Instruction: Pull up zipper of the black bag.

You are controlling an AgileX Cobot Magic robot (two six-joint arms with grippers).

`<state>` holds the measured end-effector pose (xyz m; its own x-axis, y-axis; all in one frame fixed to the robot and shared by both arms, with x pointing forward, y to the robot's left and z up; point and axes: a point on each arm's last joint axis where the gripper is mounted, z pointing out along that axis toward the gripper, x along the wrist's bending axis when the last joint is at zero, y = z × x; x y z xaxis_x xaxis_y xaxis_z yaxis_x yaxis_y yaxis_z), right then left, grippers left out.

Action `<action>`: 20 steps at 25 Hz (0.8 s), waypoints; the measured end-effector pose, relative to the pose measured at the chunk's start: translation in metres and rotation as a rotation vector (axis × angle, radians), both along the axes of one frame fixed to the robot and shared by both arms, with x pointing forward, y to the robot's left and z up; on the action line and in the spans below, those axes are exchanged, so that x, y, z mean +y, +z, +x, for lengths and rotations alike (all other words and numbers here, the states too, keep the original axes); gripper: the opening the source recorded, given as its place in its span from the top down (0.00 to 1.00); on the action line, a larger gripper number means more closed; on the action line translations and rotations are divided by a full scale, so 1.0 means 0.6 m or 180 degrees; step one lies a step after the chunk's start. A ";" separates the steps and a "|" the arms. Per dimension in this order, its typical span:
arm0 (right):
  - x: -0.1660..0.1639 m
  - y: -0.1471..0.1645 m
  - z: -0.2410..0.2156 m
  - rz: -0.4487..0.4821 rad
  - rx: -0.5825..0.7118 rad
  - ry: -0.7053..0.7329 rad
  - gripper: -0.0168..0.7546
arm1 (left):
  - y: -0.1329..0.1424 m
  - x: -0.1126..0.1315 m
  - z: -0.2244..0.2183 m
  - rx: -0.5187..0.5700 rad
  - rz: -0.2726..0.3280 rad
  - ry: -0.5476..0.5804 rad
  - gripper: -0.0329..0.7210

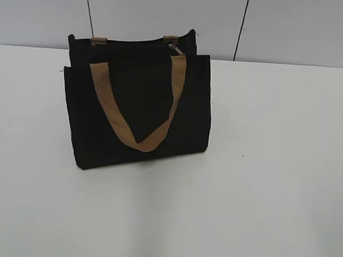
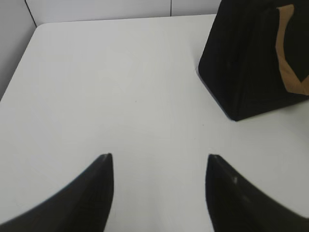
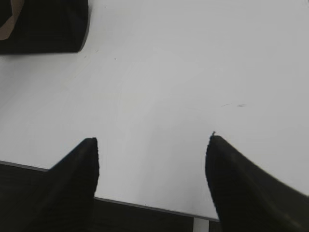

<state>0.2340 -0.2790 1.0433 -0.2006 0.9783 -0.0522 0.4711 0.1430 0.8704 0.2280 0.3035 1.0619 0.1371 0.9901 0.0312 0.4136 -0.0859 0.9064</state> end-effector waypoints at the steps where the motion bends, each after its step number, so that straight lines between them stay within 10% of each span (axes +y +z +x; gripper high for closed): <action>1: 0.000 0.000 0.000 0.0000 0.0000 -0.0019 0.32 | 0.000 -0.001 0.000 0.0003 -0.0021 -0.0015 0.38; 20: 0.000 0.000 0.002 0.0003 -0.0004 -0.0178 0.37 | 0.000 -0.008 -0.001 0.0006 -0.0116 0.0286 0.59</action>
